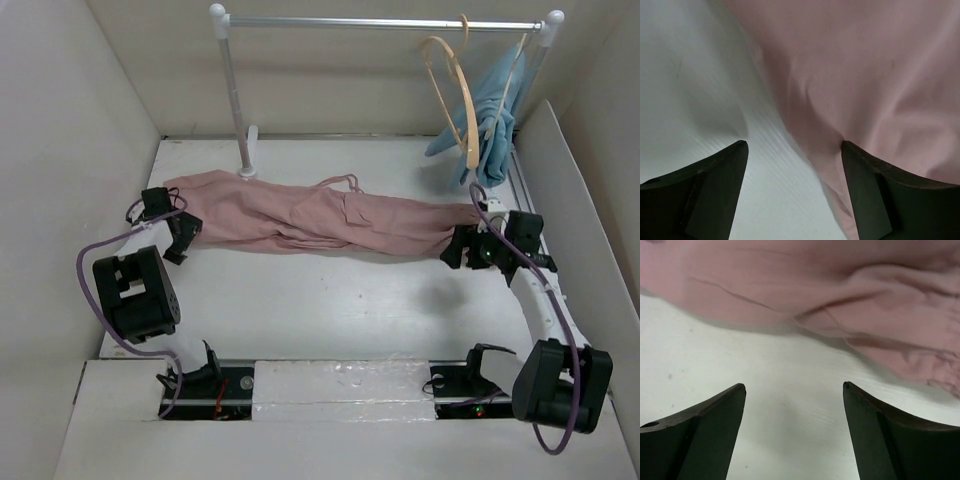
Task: Place the trousers on the hanger
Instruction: Fold the trousers at the center of the board.
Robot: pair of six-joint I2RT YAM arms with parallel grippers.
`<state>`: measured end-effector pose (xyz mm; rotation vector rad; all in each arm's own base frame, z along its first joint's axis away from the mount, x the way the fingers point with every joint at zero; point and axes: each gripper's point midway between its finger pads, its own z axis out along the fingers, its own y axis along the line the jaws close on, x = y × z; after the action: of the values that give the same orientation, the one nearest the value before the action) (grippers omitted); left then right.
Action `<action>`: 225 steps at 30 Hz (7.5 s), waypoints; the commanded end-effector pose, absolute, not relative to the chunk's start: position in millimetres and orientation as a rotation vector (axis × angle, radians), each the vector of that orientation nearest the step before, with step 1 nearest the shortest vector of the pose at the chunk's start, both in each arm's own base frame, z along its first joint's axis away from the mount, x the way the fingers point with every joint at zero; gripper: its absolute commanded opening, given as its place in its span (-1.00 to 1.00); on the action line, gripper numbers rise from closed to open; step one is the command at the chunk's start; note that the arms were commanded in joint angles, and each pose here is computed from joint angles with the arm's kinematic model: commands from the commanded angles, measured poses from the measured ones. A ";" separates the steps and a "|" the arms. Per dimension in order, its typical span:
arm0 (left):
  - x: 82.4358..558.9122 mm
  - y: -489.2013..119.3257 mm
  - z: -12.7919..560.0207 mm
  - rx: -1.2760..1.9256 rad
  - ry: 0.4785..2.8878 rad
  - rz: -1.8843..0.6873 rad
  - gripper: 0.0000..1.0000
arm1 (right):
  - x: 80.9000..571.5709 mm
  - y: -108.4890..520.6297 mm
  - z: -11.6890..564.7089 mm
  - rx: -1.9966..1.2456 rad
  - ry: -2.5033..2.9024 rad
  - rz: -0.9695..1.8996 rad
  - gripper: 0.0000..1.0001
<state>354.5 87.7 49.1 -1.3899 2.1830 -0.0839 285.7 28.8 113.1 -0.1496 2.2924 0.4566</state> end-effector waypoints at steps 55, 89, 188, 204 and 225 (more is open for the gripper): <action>249.8 150.8 122.5 -1.440 2.074 0.598 0.21 | 210.6 -24.6 107.7 0.168 2.541 0.414 0.66; 407.7 -27.6 83.3 -0.868 2.315 0.036 0.65 | 270.8 -122.1 97.1 0.350 2.471 0.041 0.84; 328.1 -16.6 319.3 -0.577 1.903 -0.063 0.52 | 291.5 427.9 232.4 -0.912 1.902 0.968 0.72; 360.6 -123.0 141.3 -0.208 2.483 -0.018 0.40 | 240.8 310.8 113.7 -1.035 2.103 0.826 0.29; 392.4 -225.5 53.4 -0.094 2.648 -0.317 -1.00 | 223.6 267.1 71.4 -1.022 2.226 0.669 -1.00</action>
<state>362.6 -212.8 32.4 -0.0589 2.7459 -0.2666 231.9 273.7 69.0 -1.0021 2.2413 0.7012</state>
